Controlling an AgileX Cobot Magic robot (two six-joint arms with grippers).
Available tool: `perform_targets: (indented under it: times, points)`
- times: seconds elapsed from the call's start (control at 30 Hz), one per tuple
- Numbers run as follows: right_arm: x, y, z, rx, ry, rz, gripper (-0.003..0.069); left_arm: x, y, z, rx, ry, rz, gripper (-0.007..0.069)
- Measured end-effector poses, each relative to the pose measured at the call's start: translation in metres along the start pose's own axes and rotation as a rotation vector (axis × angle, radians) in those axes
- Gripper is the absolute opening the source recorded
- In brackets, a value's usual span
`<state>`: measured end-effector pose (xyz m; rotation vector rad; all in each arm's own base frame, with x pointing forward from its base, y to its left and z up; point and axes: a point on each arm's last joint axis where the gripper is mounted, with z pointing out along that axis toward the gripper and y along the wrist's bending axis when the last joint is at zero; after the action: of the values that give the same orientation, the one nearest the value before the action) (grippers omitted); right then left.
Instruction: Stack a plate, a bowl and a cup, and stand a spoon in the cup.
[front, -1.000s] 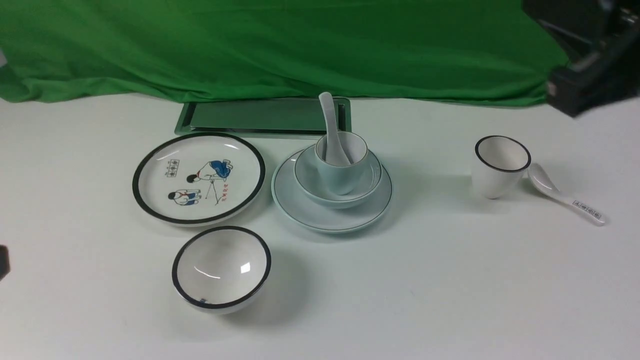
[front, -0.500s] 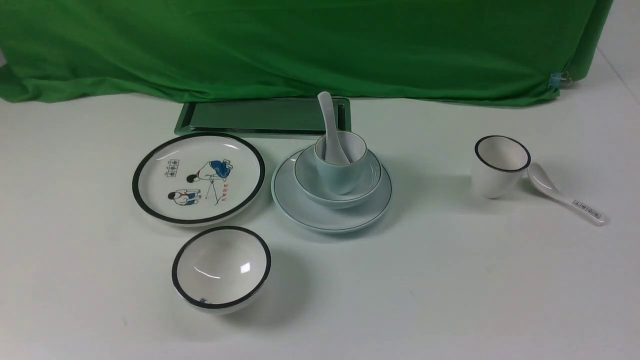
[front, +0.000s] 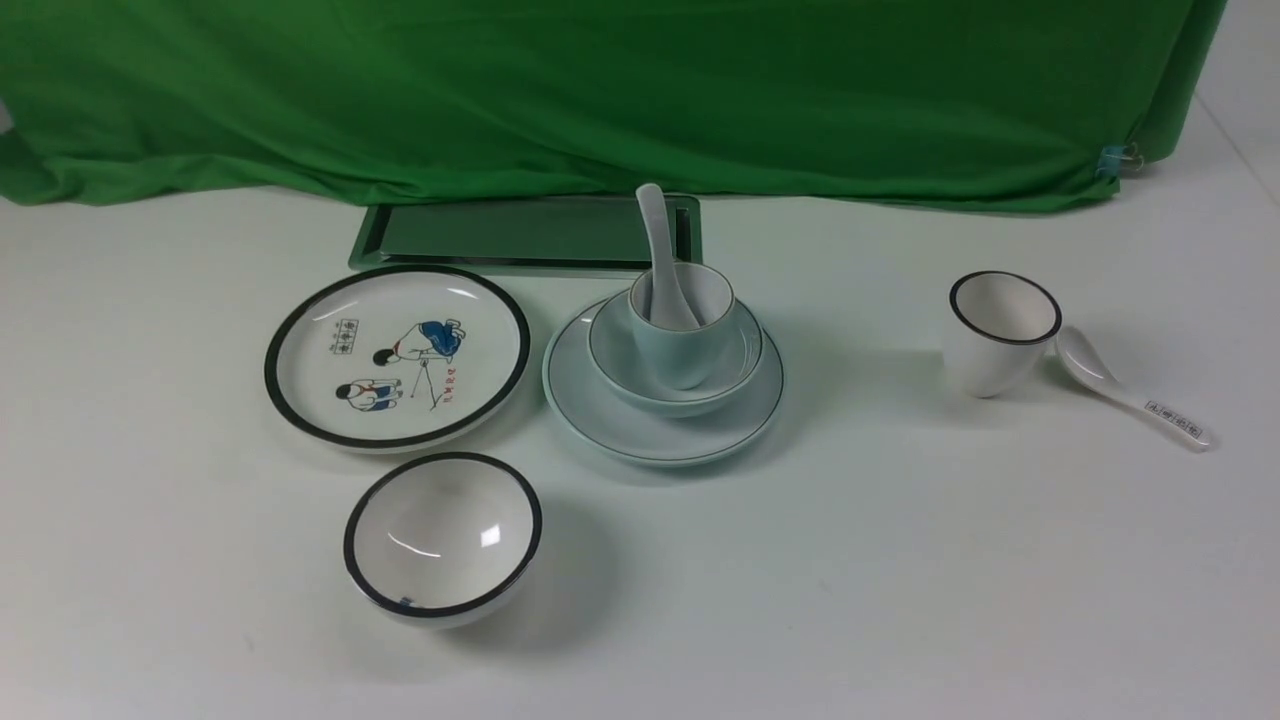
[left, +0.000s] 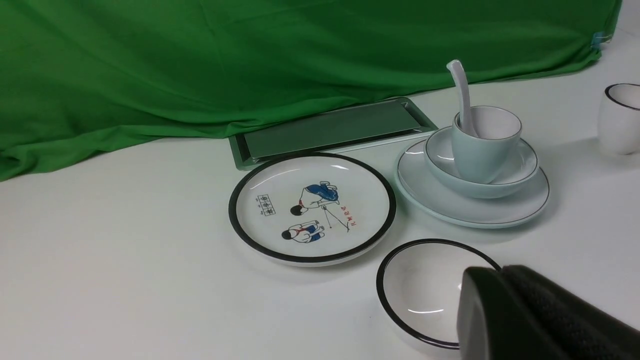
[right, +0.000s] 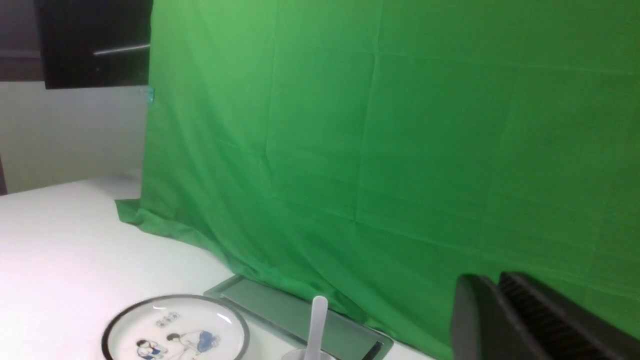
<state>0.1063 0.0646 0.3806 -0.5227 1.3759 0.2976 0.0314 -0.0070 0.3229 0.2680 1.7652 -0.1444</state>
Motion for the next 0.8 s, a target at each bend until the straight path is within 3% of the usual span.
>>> perform_targets:
  times: [0.13,0.2,0.4,0.6,0.8]
  points:
    - [-0.001,0.000,-0.003,0.005,-0.029,0.039,0.0071,0.000,0.000,0.000,0.000,0.000,-0.001,-0.0030]
    - [0.008,0.001,-0.006,0.020,-0.021,0.059,0.0025,0.000,0.000,0.000,0.000,0.000,-0.001,-0.0030]
    - [0.061,0.006,-0.029,0.044,0.026,0.084,0.0010,0.000,0.000,0.000,0.000,0.000,-0.001,-0.0030]
    - [0.136,0.000,-0.067,0.312,0.124,0.093,0.0010,0.000,0.000,0.000,0.000,0.000,-0.001,-0.0030]
    - [0.171,-0.003,-0.088,0.531,0.193,0.091,0.0010,0.000,0.000,0.000,0.000,0.000,-0.001,-0.0029]
